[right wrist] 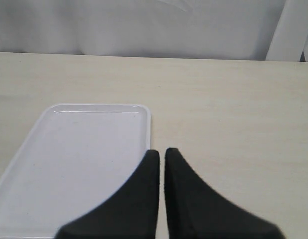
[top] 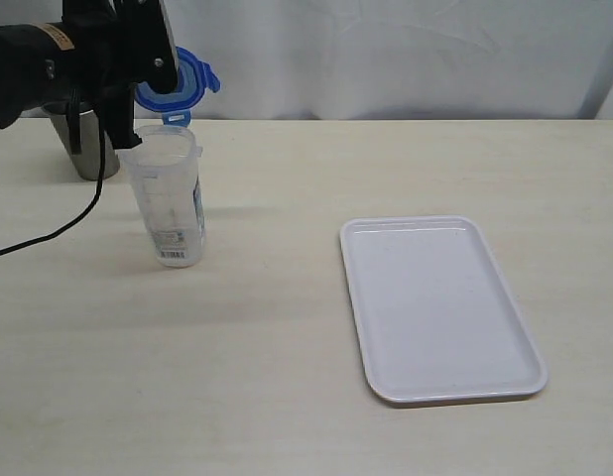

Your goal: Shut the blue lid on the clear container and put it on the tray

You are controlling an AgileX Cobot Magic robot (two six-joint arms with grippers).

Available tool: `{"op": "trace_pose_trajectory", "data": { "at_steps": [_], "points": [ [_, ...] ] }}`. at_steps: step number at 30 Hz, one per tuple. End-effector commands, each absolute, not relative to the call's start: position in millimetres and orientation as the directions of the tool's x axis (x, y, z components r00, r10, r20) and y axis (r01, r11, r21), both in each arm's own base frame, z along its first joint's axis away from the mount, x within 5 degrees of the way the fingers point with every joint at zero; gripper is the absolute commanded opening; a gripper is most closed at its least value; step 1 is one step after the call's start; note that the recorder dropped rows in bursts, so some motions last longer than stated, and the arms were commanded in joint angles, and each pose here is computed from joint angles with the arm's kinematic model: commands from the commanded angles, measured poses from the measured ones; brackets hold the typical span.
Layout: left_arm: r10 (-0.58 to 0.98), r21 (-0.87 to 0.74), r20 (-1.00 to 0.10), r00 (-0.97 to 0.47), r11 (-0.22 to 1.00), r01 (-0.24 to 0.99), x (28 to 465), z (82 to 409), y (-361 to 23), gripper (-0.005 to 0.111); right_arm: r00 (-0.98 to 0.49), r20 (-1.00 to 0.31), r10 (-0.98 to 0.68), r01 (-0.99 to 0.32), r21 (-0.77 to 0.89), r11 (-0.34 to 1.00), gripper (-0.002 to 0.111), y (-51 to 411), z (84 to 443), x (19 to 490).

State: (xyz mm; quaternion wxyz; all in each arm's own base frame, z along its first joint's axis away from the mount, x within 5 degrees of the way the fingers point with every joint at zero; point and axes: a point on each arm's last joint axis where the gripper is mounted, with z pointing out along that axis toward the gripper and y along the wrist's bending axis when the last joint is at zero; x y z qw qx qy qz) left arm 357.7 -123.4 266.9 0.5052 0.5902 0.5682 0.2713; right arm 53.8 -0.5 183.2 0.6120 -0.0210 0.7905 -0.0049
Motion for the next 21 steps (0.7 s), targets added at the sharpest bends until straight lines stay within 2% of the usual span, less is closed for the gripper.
{"op": "trace_pose_trajectory", "data": {
  "at_steps": [1, 12, 21],
  "points": [
    [0.944, 0.905, -0.266, 0.198, 0.173, 0.389, 359.3, 269.6, -121.7, 0.0, -0.248, -0.968, -0.037, -0.027, -0.032, 0.999, 0.005, -0.4, 182.6, 53.6],
    [0.944, 0.902, -0.265, 0.197, 0.171, 0.396, 359.0, 268.9, -121.7, 0.0, -0.248, -0.968, -0.037, -0.027, -0.032, 0.999, 0.005, -0.4, 182.6, 53.6],
    [0.951, 0.916, -0.222, 0.216, 0.128, 0.38, 359.0, 269.8, -121.7, 0.0, -0.248, -0.968, -0.035, -0.026, -0.03, 0.999, 0.005, -0.4, 182.6, 53.6]
  ]
}}
